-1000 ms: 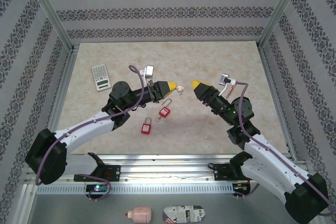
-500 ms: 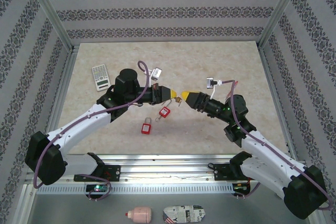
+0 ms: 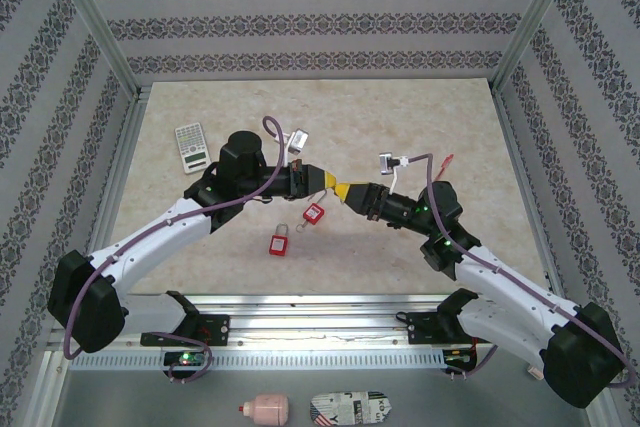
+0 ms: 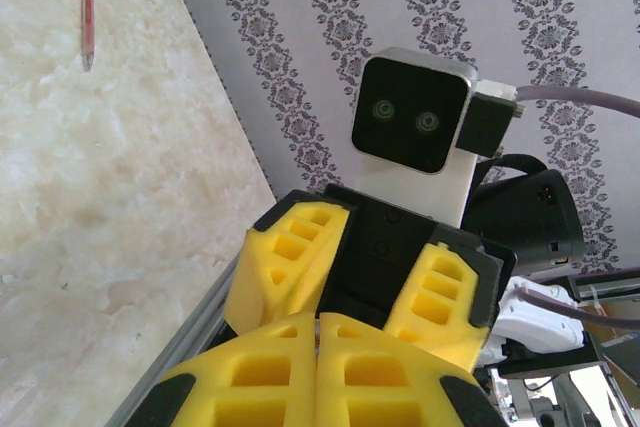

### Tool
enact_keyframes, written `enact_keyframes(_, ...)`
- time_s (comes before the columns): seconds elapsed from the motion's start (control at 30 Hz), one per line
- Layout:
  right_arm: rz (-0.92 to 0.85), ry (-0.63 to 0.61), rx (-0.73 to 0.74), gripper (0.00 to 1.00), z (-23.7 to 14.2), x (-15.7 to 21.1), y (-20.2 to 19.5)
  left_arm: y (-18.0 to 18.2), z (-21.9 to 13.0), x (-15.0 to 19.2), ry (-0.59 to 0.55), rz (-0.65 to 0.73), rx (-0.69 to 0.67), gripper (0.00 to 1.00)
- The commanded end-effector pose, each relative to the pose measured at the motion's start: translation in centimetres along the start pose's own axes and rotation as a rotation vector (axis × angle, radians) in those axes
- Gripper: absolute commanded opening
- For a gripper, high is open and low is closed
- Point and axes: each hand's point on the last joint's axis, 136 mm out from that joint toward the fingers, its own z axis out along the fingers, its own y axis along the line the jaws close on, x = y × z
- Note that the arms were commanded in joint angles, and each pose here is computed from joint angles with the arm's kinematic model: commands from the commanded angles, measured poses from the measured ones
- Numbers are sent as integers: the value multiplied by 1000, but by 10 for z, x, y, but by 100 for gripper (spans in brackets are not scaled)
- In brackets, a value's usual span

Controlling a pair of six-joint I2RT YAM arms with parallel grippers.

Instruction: Unlock with the key

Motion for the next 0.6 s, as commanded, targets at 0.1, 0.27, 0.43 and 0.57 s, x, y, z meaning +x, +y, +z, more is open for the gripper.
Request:
enact_keyframes(0.1, -12, -3, -48, 24, 0, -2, 14, -6, -3, -8, -24, 44, 32, 0)
enact_keyframes(0.27, -1, -5, -50, 6, -1, -1, 14, -5, -3, -7, -23, 56, 33, 0)
enact_keyframes(0.43, 17, -5, -56, 0, -2, -1, 14, 6, -4, -8, -31, 60, 15, 7)
enact_keyframes(0.57, 11, -14, -22, 0, -4, -5, 11, 28, -25, -17, -96, -10, -83, 72)
